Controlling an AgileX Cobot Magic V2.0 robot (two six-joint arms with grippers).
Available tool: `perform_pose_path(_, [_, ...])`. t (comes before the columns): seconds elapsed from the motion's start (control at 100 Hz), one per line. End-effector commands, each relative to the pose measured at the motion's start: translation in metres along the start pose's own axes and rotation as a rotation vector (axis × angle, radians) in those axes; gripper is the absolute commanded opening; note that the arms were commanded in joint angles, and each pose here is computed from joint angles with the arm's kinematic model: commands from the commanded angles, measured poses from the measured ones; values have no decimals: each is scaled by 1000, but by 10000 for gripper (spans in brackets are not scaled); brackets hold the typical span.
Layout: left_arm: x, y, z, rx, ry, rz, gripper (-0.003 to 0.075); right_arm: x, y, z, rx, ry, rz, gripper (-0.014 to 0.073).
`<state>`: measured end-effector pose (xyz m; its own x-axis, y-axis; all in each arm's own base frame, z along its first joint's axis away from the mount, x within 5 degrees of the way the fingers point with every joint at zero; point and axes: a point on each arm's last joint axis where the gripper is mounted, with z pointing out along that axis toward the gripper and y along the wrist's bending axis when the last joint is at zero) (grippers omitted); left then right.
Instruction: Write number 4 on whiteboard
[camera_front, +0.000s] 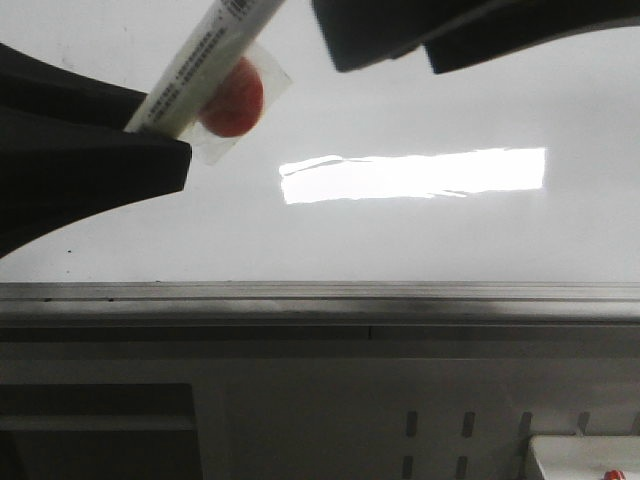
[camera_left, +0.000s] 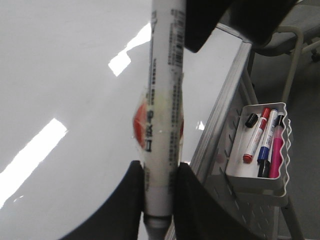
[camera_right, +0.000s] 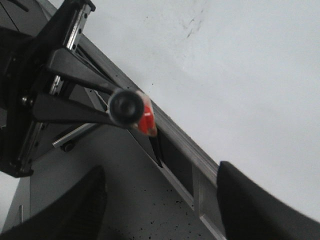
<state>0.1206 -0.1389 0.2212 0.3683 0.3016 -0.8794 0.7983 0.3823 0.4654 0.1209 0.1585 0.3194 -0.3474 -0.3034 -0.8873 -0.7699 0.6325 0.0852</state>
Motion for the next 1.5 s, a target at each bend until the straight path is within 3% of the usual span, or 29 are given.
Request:
perform_pose_path(0.0, [-16,6,1,-28,-114,11,-20,-26,5,0,-18,-117,-31,436])
perform_pose_path(0.26, [-16,5,1,-24,-109,15,-20,-44,13,15,-39,-119,-58,433])
perform_pose_path(0.33, [-16,4,1,-10,-110,28,-20,-47,13,16,-39,-121,-57,396])
perform_pose_path(0.43, [-16,4,1,-5,-110,33,-20,-47,13,17,-39,-110,-58,285])
perform_pose_path(0.63, [-16,4,1,-6,-110,32,-20,-41,13,22,-35,-49,-59,-76])
perform_pose_path(0.74, [-16,6,1,-25,-109,13,-15,-42,13,22,-35,-52,-59,-66])
perform_pose_path(0.81, [-16,8,1,-46,-108,-10,34,-42,13,22,-35,-57,-60,-66])
perform_pose_path(1.0, [-17,17,-3,-142,-108,-88,363,-46,12,21,-34,-103,-63,-66])
perform_pose_path(1.07, [-17,23,-8,-213,-75,-152,425,-47,10,21,-25,-107,-59,-66])
perform_pose_path(1.23, [-17,34,-28,-350,15,-264,430,-51,1,18,15,-64,-52,-66])
perform_pose_path(1.49, [-27,47,-62,-535,-22,-372,430,-87,-15,20,102,-137,-105,-66])
